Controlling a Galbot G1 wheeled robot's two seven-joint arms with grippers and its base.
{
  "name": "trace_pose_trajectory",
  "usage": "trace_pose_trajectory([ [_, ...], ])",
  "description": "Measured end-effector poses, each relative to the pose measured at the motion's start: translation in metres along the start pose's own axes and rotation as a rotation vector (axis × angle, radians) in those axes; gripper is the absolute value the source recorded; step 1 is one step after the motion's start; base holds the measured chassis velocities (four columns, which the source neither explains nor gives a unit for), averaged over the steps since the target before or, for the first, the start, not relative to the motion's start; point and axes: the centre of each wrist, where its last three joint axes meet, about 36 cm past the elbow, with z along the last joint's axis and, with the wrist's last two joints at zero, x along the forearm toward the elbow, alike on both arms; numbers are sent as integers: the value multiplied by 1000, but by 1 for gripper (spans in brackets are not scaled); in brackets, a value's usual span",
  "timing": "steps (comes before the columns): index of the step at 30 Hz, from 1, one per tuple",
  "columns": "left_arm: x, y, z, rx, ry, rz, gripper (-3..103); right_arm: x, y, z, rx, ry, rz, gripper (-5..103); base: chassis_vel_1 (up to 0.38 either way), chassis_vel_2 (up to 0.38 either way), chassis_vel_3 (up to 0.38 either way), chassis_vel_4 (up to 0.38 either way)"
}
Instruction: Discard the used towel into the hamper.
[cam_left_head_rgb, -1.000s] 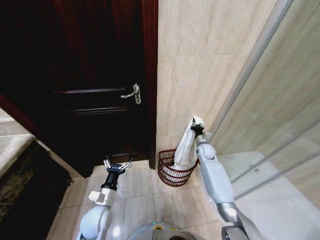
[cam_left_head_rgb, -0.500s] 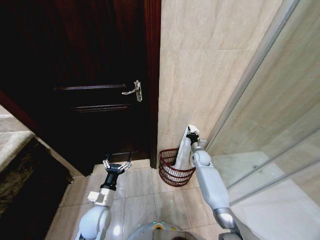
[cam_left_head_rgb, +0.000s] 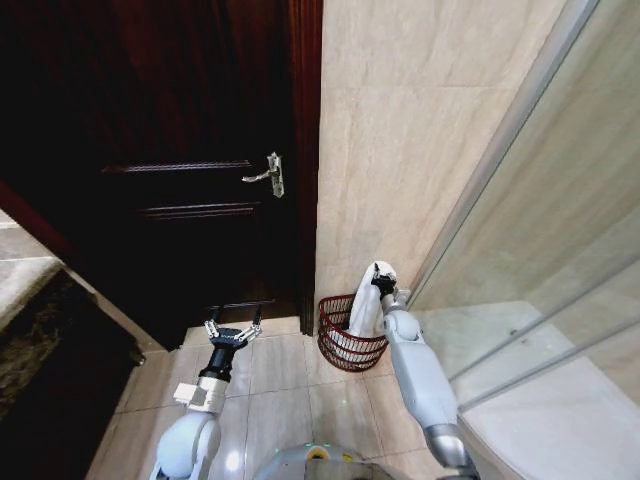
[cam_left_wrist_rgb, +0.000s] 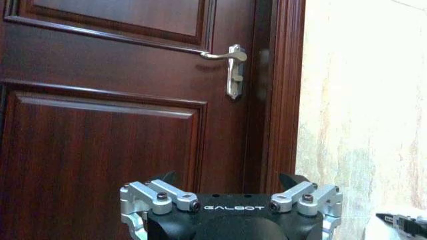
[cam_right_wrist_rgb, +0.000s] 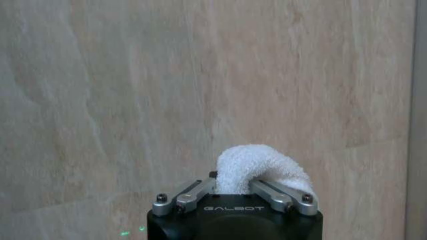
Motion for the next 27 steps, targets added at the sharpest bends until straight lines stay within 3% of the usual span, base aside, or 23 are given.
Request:
trace_pose_trajectory([
  [27,-4,3,2,11,-32,-22,100,15,-3,35,4,88,6,4,0,0,0,0],
])
